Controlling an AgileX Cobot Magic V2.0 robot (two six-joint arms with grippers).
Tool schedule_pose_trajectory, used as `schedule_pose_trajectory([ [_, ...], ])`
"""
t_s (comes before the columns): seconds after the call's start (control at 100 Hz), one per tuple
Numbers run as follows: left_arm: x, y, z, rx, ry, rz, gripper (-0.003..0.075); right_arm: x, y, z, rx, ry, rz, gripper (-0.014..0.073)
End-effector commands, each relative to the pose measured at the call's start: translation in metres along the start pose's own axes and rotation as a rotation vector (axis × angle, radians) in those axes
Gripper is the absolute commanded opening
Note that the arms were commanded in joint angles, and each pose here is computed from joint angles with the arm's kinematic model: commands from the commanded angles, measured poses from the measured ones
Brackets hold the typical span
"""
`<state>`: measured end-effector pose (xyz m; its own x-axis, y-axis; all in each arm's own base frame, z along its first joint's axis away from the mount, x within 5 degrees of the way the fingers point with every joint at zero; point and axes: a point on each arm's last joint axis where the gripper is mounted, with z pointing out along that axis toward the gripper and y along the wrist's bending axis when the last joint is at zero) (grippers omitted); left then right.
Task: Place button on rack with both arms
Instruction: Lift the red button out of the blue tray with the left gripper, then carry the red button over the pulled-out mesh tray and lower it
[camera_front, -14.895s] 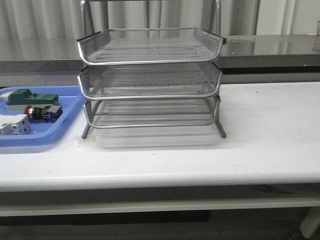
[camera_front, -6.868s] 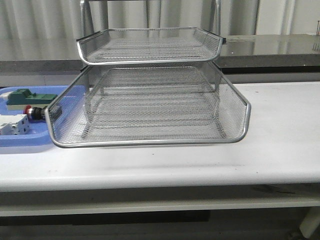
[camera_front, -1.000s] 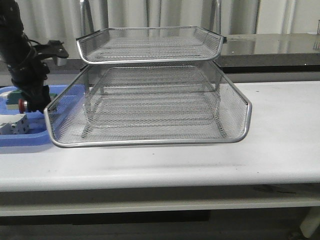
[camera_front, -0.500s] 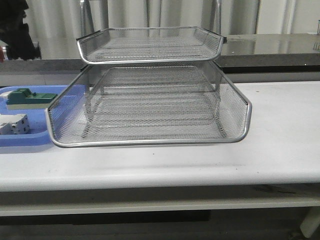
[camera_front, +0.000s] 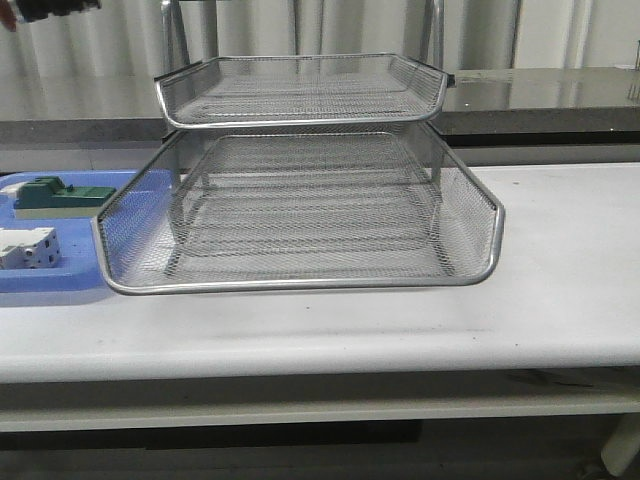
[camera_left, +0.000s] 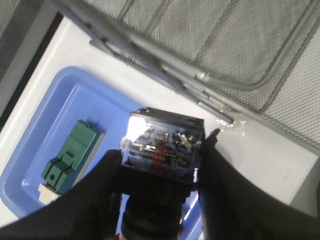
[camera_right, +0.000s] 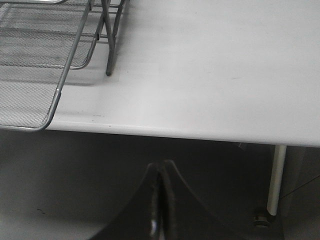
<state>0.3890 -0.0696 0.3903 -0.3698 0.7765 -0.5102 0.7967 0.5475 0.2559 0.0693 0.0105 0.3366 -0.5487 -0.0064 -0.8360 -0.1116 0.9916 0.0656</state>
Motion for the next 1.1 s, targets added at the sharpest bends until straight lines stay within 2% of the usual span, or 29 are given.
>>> schedule_pose_trajectory([
  [0.0,-0.026,-0.025,-0.035,-0.004,-0.107,0.048,-0.002,-0.011,0.0,-0.005,0.007,-0.077,-0.01,-0.0066],
  [0.27,-0.076,-0.097,-0.02,0.143,-0.16,0.228,-0.002,-0.011,0.0,-0.005,0.007,-0.077,-0.01,-0.0066],
  [0.41,-0.089,-0.133,-0.005,0.228,-0.147,0.3,-0.002,-0.011,0.0,-0.005,0.007,-0.077,-0.01,-0.0066],
  [0.55,-0.096,-0.159,0.02,0.306,-0.108,0.345,-0.002,-0.011,0.0,-0.005,0.007,-0.077,-0.01,-0.0066],
  [0.74,-0.101,-0.178,0.053,0.365,-0.057,0.377,-0.002,-0.011,0.0,-0.005,0.007,-0.077,-0.01,-0.0066],
  [1.09,-0.096,-0.18,0.103,0.382,0.032,0.38,-0.002,-0.011,0.0,-0.005,0.007,-0.077,-0.01,-0.0066],
])
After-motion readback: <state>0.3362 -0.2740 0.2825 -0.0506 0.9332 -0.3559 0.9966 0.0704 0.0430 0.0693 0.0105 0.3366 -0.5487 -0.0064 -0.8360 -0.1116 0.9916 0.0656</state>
